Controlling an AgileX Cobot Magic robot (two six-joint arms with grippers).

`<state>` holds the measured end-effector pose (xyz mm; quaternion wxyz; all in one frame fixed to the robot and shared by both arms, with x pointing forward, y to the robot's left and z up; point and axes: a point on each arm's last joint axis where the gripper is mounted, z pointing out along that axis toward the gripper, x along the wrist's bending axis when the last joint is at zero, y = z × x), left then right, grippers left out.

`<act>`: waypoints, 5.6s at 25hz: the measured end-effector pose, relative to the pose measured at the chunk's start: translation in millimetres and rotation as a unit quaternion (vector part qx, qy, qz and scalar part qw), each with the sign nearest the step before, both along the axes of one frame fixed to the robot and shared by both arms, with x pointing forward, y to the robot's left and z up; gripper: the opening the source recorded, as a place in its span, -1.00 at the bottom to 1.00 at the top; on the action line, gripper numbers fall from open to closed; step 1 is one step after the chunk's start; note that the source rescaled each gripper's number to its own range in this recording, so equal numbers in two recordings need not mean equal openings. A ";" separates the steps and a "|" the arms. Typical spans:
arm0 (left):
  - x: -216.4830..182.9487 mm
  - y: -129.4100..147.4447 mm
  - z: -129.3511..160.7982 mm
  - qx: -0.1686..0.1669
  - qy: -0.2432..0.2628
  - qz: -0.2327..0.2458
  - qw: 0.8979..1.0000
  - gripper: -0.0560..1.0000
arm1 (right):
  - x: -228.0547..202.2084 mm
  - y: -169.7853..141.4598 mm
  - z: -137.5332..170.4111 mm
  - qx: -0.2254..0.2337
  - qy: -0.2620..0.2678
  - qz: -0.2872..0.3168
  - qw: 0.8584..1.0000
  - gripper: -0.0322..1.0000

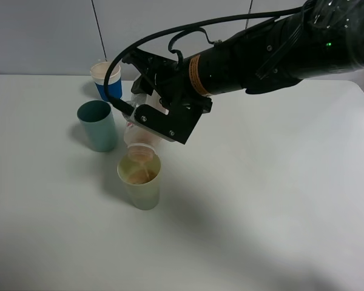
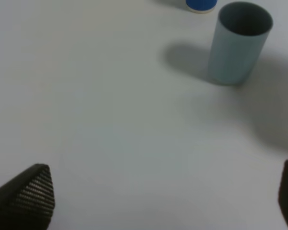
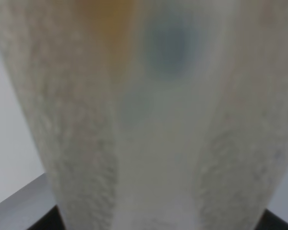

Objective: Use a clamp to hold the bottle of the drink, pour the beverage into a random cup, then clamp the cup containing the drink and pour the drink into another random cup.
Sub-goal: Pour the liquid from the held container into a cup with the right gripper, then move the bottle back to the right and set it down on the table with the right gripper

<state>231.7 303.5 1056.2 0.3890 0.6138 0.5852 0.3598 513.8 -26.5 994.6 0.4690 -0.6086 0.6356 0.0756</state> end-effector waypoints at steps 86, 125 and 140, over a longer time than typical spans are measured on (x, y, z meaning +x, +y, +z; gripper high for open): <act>0.0 0.0 0.1 0.000 0.000 0.000 1.000 0.90 | 86.9 -105.7 -4.8 0.546 0.395 -0.551 0.492 -0.94; 0.0 0.0 0.0 0.000 0.000 0.000 1.000 0.90 | 42.1 -169.7 -75.5 0.612 0.410 -0.535 0.413 -0.94; 0.0 0.0 0.0 0.000 0.000 0.000 1.000 0.90 | 56.0 -184.8 -100.6 0.651 0.393 -0.499 0.415 -0.94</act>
